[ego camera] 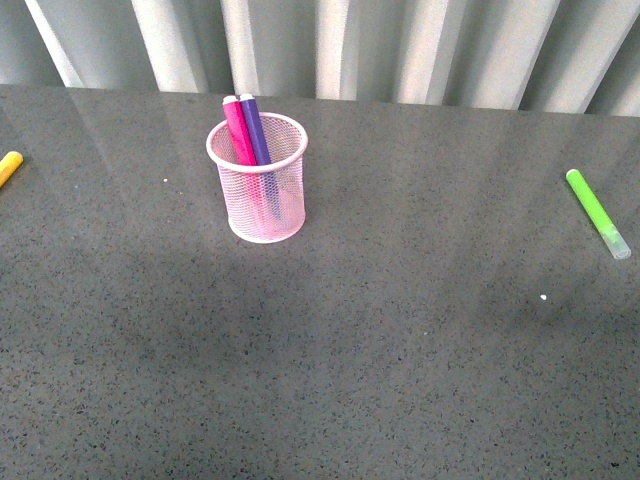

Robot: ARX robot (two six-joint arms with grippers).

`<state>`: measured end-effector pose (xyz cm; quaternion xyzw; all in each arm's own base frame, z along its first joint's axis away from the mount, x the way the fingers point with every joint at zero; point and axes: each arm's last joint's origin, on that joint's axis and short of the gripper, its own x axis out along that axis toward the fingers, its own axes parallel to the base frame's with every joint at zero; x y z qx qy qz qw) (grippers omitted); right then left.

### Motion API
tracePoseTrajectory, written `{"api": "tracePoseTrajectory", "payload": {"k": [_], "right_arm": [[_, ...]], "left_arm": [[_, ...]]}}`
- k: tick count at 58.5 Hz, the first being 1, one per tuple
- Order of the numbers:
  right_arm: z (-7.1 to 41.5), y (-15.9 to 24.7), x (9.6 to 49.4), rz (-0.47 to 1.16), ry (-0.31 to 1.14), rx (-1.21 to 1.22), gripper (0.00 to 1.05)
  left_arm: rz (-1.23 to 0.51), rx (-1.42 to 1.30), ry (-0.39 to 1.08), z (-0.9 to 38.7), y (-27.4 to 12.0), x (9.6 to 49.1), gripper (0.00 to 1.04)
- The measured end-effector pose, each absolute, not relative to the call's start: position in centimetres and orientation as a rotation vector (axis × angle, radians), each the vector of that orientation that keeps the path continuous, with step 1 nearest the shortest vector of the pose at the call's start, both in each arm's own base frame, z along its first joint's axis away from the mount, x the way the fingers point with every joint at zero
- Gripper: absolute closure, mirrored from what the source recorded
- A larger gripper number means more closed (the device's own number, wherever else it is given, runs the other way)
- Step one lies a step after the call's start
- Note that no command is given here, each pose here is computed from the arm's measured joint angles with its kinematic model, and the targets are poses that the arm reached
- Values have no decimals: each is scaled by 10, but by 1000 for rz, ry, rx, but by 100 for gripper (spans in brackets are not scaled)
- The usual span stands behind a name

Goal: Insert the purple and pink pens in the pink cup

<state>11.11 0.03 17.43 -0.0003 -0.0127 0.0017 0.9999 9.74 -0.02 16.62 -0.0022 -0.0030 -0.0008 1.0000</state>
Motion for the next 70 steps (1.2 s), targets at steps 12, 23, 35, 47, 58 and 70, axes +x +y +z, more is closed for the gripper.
{"api": "tracePoseTrajectory", "payload": {"k": [12,23,35,47,58,70], "right_arm": [[174,0,108,4,-26,-1,101],[171,0,97,2,-22,0,101],[171,0,97,2,-19,0,101],[171,0,97,2,-19,-1,64],[171,0,97,2,-19,-1,27],[171,0,97,2,-19,0,7]], "left_arm": [[-2,-4,-6,166,0,97,7],[-2,-4,-6,166,0,97,7],[-2,-4,-6,166,0,97,7],[-2,-4,-6,166,0,97,7],[-2,-4,-6,166,0,97,7],[-2,-4,-6,166,0,97,7]]}}
